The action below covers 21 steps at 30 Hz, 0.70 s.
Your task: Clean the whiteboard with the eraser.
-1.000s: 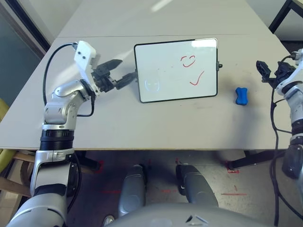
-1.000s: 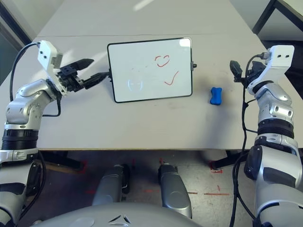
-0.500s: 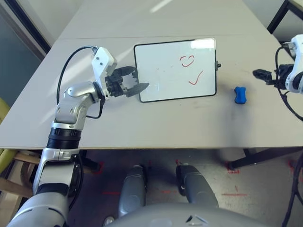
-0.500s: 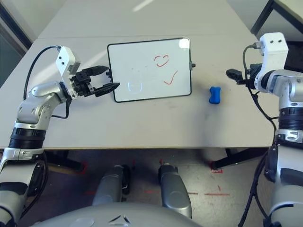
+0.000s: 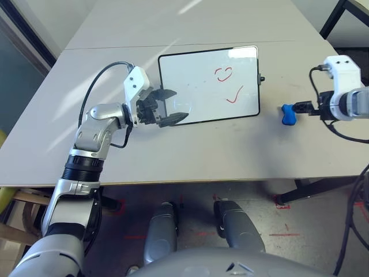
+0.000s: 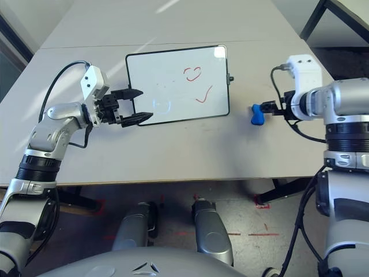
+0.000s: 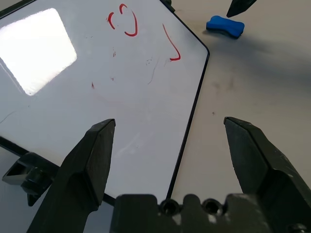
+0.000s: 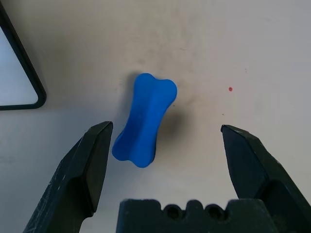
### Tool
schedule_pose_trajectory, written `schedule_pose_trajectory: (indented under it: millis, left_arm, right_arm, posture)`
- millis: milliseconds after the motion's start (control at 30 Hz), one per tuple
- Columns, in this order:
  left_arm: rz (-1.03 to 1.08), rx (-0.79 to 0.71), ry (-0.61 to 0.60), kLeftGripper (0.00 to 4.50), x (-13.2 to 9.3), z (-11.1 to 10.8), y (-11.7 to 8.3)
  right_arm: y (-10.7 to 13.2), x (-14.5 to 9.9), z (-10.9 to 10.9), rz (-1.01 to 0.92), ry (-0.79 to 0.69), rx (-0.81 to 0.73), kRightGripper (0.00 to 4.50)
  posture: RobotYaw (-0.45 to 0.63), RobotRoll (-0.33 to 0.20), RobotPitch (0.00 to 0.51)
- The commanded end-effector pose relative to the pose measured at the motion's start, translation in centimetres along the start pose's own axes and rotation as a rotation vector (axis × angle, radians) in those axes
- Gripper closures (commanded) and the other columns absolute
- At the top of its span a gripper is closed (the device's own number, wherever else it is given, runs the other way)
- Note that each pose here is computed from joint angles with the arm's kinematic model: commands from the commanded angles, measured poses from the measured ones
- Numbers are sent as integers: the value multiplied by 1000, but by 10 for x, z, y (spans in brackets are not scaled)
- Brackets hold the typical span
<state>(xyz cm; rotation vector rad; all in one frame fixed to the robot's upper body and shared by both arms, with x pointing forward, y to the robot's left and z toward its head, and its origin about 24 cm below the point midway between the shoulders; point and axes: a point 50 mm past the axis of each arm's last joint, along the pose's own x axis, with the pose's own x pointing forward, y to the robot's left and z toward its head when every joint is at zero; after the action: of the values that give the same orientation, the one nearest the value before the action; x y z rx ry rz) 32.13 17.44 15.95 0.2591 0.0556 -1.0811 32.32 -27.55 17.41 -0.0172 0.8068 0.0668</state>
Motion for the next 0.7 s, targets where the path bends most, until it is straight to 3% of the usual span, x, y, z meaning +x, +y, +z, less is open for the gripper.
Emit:
schedule_pose_trajectory:
  millis: [33,700]
  left_arm:
    - [-18,17,8,0,4,0,-2]
    - [-12,14,-1,0,3,-1,-5]
  right_arm:
    - [4,2,1,-7,5,6,40]
    - [6,29,-1,-86,40,34,40]
  posture:
    - [-243,0,134]
    - [-217,0,123]
